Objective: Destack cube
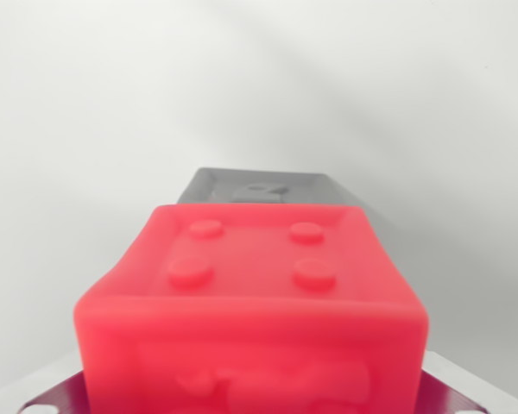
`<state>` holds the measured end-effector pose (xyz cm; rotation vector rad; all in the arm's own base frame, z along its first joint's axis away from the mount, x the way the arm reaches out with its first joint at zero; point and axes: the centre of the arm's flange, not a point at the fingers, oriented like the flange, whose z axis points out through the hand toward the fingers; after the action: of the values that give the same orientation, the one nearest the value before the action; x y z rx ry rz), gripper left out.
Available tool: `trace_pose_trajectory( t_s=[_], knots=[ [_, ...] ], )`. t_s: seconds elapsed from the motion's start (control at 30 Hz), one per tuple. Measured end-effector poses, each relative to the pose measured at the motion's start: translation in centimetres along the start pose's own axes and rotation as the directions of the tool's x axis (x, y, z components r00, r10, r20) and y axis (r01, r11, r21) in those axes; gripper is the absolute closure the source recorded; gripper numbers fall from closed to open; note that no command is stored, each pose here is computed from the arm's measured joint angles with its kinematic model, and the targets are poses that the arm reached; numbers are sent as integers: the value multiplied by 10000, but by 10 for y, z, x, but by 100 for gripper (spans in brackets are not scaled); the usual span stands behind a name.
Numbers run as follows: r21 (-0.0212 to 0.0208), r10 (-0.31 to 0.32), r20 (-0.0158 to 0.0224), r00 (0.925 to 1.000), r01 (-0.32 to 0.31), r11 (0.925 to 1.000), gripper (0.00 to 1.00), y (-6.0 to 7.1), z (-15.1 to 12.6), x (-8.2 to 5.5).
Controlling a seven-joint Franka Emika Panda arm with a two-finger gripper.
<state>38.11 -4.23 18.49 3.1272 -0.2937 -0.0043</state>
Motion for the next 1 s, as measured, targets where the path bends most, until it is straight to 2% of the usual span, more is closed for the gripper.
trace_pose_trajectory(
  t_s=[0.53,0.67,0.77,1.0],
  knots=[
    [10,-15,-24,10000,15,10000,100,-1,-30,1],
    [17,-13,-39,10000,14,10000,100,-1,-39,1],
    [22,-9,-31,10000,9,10000,100,-1,-47,1],
    [31,-9,-44,10000,9,10000,100,-1,-66,0]
  ],
)
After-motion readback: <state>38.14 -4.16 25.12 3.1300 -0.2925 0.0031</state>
